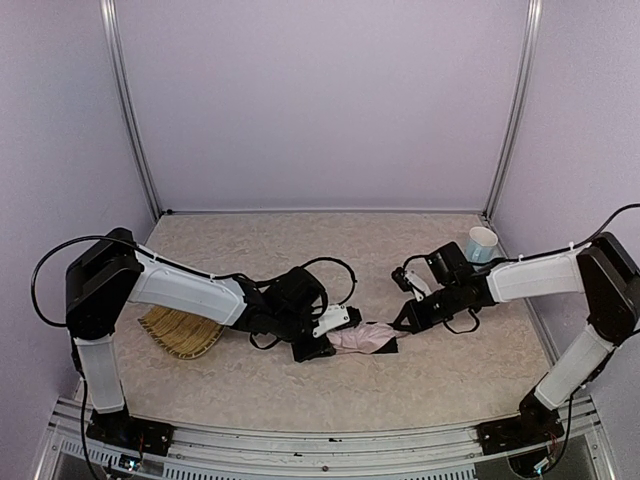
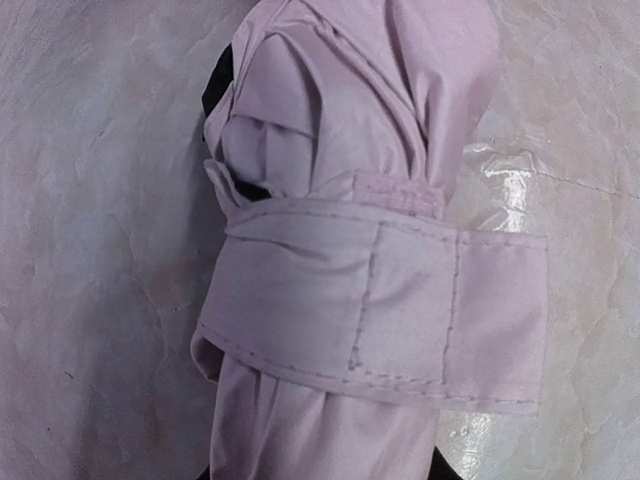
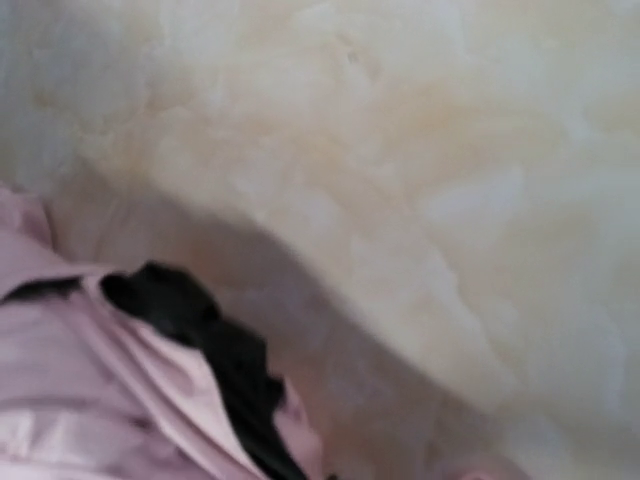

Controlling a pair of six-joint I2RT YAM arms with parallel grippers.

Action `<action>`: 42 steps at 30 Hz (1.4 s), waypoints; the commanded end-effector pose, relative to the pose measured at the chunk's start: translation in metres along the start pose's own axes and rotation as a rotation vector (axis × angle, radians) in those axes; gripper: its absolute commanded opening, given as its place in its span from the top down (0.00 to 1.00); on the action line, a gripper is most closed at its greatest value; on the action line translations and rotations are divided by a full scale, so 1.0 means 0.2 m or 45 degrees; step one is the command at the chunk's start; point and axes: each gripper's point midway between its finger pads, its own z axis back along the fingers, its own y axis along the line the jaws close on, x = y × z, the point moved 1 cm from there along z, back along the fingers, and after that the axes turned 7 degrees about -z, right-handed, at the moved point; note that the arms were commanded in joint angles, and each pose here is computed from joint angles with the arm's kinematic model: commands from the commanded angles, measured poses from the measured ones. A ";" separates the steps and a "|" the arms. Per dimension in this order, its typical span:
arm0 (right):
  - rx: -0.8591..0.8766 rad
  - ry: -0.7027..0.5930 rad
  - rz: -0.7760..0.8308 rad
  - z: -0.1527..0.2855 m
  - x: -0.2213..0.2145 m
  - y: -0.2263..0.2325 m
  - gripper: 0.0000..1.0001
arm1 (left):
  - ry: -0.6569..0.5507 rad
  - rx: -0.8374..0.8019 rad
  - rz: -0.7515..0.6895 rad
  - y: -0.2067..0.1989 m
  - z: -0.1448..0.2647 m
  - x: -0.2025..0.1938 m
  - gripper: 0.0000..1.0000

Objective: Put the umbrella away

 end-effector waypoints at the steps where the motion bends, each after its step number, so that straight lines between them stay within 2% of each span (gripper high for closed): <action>1: -0.183 0.001 -0.112 0.13 -0.11 -0.14 1.00 | 0.304 0.006 0.121 0.02 -0.03 -0.36 1.00; 4: -0.187 -0.043 -0.131 0.19 -0.13 -0.13 0.97 | 0.291 0.011 0.120 0.03 -0.03 -0.34 1.00; 8: -0.209 -0.044 -0.167 0.22 -0.18 -0.14 0.81 | 0.248 0.008 0.083 0.02 -0.02 -0.29 1.00; 11: -0.168 -0.087 -0.163 0.25 -0.13 -0.09 0.74 | 0.239 0.001 0.085 0.01 -0.03 -0.28 1.00; 15: 0.078 -0.174 -0.184 0.26 -0.05 0.07 0.56 | 0.255 0.009 0.097 0.01 -0.04 -0.29 1.00; 18: 0.298 -0.279 -0.228 0.30 0.03 0.22 0.49 | 0.259 0.003 0.107 0.01 -0.05 -0.30 1.00; 20: 0.335 -0.321 -0.253 0.30 0.07 0.24 0.49 | 0.260 0.001 0.112 0.00 -0.05 -0.30 1.00; 27: 0.321 -0.210 -0.304 0.14 0.03 0.25 0.53 | 0.254 0.012 0.120 0.02 -0.06 -0.28 1.00; 29: 0.326 -0.173 -0.305 0.11 0.01 0.26 0.65 | 0.247 0.008 0.126 0.01 -0.06 -0.27 1.00; 32: 0.319 -0.132 -0.300 0.09 -0.03 0.27 0.91 | 0.262 0.003 0.148 0.02 -0.07 -0.29 1.00; 34: 0.304 -0.116 -0.299 0.09 -0.06 0.25 1.00 | 0.273 -0.004 0.194 0.05 -0.08 -0.32 1.00; 38: 0.273 -0.065 -0.300 0.11 -0.17 0.22 1.00 | 0.301 0.017 0.330 0.15 -0.09 -0.40 1.00; 42: 0.272 -0.008 -0.302 0.11 -0.27 0.20 1.00 | 0.280 -0.001 0.354 0.18 -0.09 -0.41 1.00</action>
